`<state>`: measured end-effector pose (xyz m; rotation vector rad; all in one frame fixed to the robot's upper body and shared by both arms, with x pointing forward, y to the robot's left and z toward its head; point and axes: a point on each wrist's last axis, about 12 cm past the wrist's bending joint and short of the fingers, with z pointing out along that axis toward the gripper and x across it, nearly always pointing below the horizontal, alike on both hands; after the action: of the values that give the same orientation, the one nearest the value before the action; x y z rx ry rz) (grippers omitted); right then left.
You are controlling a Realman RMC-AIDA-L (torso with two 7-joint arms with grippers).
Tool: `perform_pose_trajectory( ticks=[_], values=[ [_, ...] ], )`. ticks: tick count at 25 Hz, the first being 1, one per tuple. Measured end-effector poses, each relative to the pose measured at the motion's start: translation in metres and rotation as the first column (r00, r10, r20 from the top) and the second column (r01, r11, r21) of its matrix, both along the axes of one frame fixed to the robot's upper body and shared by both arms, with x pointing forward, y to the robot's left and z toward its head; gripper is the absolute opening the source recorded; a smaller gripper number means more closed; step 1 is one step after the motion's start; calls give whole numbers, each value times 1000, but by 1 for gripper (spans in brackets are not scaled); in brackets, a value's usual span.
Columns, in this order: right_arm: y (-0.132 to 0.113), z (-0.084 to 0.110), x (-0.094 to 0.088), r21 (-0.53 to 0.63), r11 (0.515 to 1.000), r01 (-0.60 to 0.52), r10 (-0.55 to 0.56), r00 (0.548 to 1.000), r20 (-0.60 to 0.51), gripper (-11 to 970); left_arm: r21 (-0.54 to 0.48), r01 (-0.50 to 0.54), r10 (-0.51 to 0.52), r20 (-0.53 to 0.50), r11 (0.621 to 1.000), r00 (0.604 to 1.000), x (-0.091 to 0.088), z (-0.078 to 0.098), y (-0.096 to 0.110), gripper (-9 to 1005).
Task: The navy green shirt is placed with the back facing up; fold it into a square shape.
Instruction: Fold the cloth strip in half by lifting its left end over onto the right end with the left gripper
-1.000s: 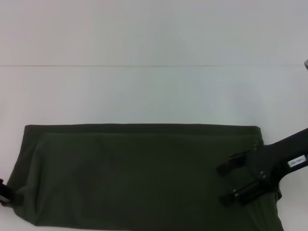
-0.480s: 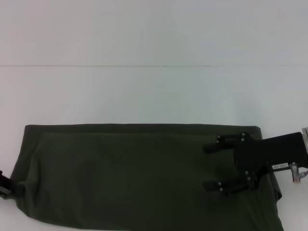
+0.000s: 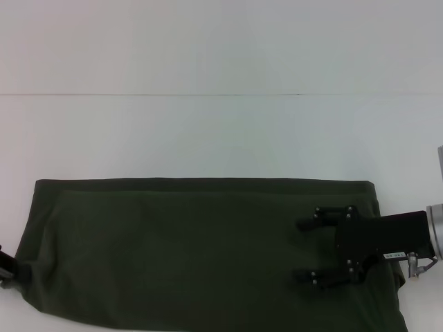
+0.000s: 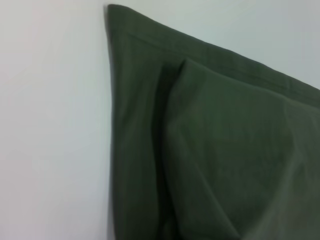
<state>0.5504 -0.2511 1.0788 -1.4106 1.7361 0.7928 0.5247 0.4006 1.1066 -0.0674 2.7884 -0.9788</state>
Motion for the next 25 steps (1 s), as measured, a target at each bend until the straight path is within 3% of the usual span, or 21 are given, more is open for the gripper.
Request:
perform_pose_trajectory(
  ticks=[11,19,21,22,25],
  values=[
    [1,2,1,5,1000,-4,4,1000,2,916,39,-80,80,-13,996,997,-10,-1,15,54],
    [1,3,1,9,1000,-3,3,1000,7,917,35,-146,146,2,989,989,-16,1,25,213],
    [0,3,1,11,1000,0,0,1000,9,917,3,-187,187,25,982,982,-17,4,29,252],
    [0,3,1,11,1000,1,-1,1000,10,917,-60,-222,226,59,973,972,-17,11,33,272],
    [-1,3,1,10,1000,3,-3,1000,12,917,-126,-221,232,81,967,969,-16,16,32,411]
  ],
)
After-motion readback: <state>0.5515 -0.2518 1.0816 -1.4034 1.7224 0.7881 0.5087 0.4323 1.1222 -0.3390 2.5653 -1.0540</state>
